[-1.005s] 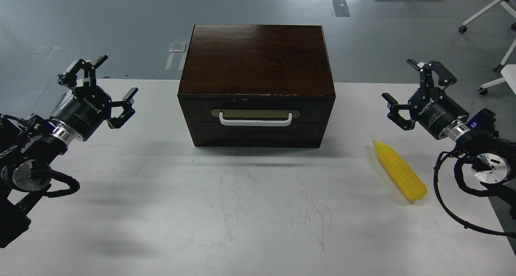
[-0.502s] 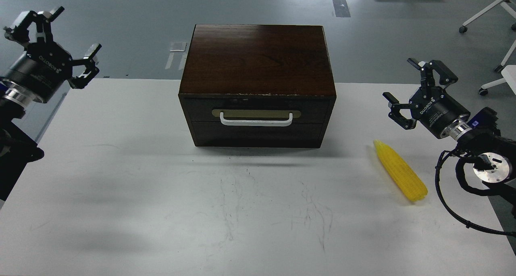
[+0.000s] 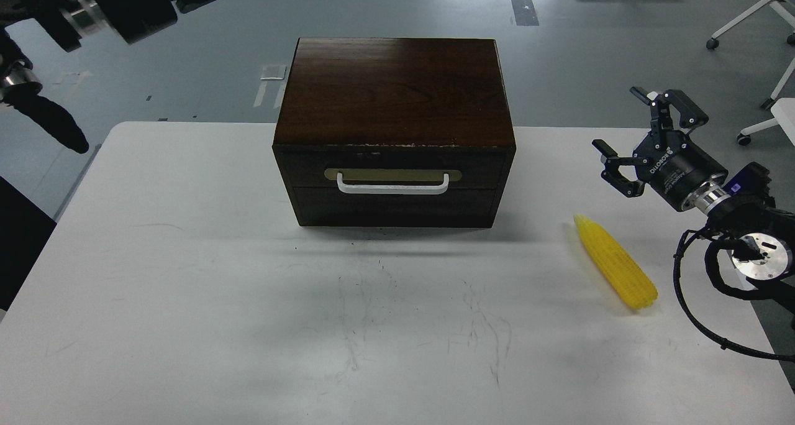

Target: Put corn in drawer with both arms

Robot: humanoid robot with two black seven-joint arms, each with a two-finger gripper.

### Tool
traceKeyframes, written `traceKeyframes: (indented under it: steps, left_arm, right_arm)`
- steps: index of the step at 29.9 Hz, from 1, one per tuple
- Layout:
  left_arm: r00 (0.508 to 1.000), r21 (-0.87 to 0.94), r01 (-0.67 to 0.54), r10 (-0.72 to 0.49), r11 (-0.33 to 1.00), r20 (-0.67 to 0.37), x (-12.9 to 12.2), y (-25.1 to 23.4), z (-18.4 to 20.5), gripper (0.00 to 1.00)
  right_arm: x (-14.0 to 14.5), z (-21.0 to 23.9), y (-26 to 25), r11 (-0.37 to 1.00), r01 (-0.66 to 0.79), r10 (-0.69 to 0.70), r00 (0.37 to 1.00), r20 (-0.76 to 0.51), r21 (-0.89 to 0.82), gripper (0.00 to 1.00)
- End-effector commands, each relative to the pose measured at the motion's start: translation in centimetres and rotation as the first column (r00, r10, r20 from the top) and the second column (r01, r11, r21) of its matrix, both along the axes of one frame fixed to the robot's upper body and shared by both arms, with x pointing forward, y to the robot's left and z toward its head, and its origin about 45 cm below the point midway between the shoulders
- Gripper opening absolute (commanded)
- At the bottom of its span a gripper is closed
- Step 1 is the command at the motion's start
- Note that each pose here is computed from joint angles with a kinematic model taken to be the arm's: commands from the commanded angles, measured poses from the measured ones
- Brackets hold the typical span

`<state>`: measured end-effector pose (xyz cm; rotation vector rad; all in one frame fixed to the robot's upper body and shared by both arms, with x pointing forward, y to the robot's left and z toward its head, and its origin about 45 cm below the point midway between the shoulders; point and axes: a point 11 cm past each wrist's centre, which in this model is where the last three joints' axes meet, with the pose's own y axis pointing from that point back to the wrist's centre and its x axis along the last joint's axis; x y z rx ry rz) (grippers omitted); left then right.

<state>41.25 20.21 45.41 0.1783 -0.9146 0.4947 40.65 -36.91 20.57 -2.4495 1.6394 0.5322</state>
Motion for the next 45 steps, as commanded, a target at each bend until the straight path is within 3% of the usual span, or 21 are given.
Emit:
traceKeyframes:
  steps: [1,7,15,22,32,45]
  left_arm:
    - [0.971,0.204,0.178,-0.205,0.963,0.121,-1.7,-6.6,-0.3,0.98]
    - [0.893,0.632,0.237,-0.422,0.737,0.158,-3.3,-13.0,-5.1,0.98]
    - [0.846,0.823,0.264,-0.530,0.503,0.053,-4.5,-14.3,-11.1,0.98]
    - [0.813,0.906,0.220,-0.581,0.362,0.034,-4.4,-14.6,-14.4,0.98]
    - [0.838,0.951,0.178,-0.546,0.254,-0.011,-2.8,-12.2,-17.1,0.98]
    - [0.845,0.955,0.184,-0.535,0.231,-0.033,-2.7,-11.4,-18.0,0.98]
  right_arm:
    - [-0.1,-0.1,0.0,1.000,0.000,0.000,1.000,-0.003,-0.002,1.00]
    - [-0.1,-0.3,-0.6,1.000,0.014,-0.014,1.000,-0.004,-0.011,1.00]
    - [-0.1,-0.3,-0.6,1.000,0.015,-0.015,1.000,-0.005,-0.010,1.00]
    - [-0.1,-0.3,-0.6,1.000,0.015,-0.015,1.000,-0.004,-0.009,1.00]
    - [-0.1,-0.3,-0.6,1.000,0.015,-0.015,1.000,-0.004,-0.009,1.00]
    - [-0.1,-0.3,-0.6,1.000,0.015,-0.015,1.000,-0.004,-0.009,1.00]
